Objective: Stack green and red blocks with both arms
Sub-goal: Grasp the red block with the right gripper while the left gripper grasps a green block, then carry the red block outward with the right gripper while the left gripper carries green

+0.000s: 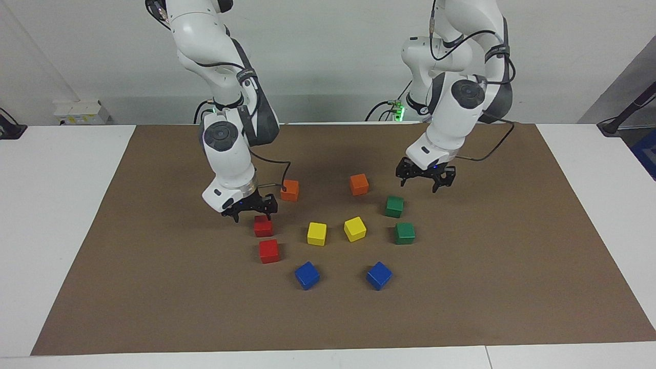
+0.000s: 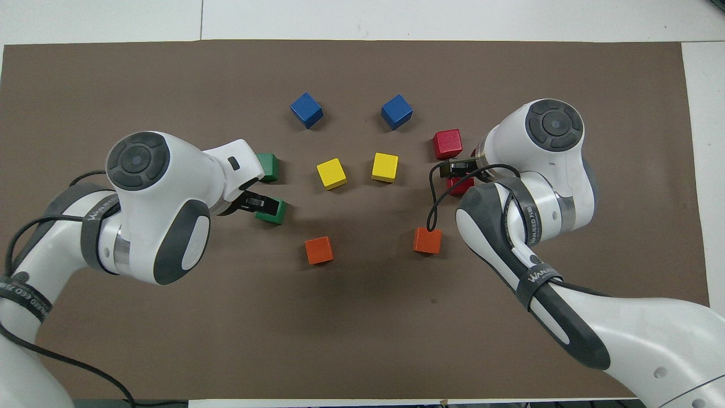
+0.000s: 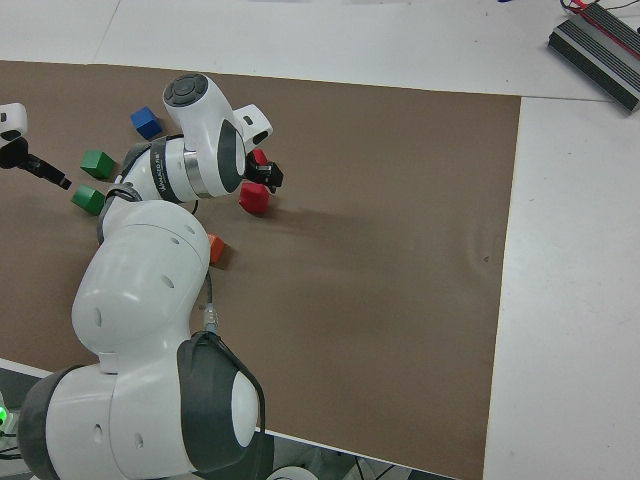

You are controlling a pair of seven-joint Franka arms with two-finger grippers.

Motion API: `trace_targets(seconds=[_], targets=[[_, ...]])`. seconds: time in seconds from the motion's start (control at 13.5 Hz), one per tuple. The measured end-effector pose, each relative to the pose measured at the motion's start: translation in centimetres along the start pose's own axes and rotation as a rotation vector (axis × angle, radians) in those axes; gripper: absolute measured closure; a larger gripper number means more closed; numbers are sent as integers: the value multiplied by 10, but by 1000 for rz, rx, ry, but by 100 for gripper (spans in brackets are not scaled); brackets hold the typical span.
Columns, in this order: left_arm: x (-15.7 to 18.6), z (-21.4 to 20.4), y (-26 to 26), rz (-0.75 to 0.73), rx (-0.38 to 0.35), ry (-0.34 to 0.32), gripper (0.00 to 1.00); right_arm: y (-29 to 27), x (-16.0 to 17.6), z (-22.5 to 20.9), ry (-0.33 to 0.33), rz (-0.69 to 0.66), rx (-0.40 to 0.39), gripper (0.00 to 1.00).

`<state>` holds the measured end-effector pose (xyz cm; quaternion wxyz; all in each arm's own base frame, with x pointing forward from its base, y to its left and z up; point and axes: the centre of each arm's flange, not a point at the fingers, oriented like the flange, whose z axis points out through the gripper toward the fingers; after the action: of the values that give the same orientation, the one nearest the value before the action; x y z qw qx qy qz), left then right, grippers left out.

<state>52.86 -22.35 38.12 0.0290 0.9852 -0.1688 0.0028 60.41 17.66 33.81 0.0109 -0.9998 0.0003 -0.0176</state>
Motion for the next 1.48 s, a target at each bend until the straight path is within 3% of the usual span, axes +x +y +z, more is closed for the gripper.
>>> trace_targets(seconds=[0.22,0.3,0.44,0.67,0.89,1.04,1.19,1.33,1.41,1.48], targets=[[4,14,3,28,0,4,0,-11,-1,14,3,7,5,0],[5,17,2,34,1,5,0,-10,0,17,0,9,4,8],[8,28,3,44,1,6,0,-9,-1,21,-5,10,2,15],[11,48,14,63,0,0,0,-8,-3,23,-11,10,-1,46],[11,59,16,69,1,-11,0,-1,0,16,-22,2,-8,46],[11,60,16,71,1,-13,0,39,21,-24,-48,-36,-24,46],[10,62,16,74,1,-17,0,121,45,-71,-33,-81,-24,46],[7,69,16,75,2,-32,0,211,47,-79,-36,-112,-24,46],[5,72,16,75,2,-39,9,246,43,-75,-48,-114,-22,46],[4,75,15,75,2,-44,10,267,39,-70,-58,-114,-19,46]])
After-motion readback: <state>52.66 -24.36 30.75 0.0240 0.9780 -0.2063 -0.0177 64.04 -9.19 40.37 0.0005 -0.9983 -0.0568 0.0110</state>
